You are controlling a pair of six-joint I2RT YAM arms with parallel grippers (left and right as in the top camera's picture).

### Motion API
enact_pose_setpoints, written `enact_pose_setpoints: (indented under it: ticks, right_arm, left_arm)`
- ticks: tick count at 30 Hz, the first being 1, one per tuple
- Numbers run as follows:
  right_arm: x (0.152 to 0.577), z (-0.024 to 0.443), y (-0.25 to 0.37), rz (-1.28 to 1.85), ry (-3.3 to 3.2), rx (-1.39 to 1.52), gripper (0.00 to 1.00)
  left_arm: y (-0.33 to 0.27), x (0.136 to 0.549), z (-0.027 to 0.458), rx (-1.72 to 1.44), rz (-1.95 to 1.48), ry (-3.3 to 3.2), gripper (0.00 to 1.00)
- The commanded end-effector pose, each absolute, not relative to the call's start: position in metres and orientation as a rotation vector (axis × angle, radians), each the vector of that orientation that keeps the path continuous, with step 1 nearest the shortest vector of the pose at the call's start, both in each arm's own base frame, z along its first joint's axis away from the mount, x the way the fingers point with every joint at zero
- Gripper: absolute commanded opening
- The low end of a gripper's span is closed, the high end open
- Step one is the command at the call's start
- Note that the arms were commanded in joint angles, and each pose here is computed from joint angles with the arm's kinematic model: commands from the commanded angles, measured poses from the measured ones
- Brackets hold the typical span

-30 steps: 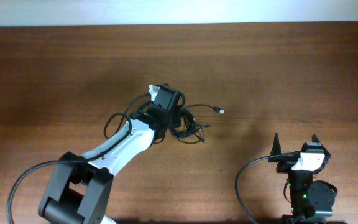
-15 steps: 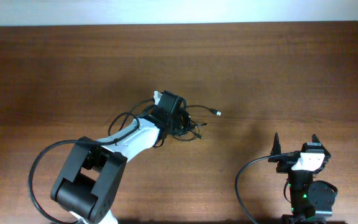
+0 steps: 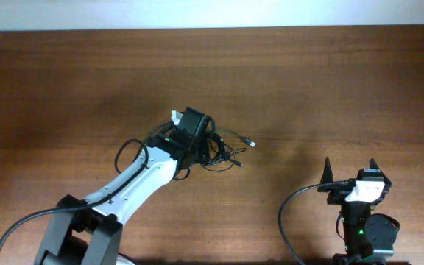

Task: Untangle cables
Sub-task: 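Lift the cable bundle with the left gripper and hold it up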

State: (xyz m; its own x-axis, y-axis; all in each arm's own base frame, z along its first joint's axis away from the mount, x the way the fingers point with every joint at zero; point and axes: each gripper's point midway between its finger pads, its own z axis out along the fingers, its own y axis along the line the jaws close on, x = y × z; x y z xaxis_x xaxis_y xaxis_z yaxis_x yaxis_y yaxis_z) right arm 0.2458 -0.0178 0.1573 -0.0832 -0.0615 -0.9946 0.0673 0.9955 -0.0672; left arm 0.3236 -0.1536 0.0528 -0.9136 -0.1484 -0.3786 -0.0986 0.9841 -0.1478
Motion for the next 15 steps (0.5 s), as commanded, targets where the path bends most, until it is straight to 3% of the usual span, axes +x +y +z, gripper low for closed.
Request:
enact_pose_setpoints:
  ticks: [1, 11, 15]
  right_arm:
    - [0.246, 0.155, -0.019, -0.113, 1.655, 0.005, 0.98]
    - [0.246, 0.155, -0.019, -0.113, 1.655, 0.005, 0.98]
    - [0.246, 0.155, -0.019, -0.113, 1.655, 0.005, 0.98]
  left_arm:
    - [-0.155, 0.324, 0.059, -0.200, -0.207, 2.717, 0.00]
    - [-0.154, 0.324, 0.058, -0.199, -0.199, 2.719, 0.00]
    - [-0.141, 0.301, 0.048, -0.239, -0.122, 2.821, 0.00]
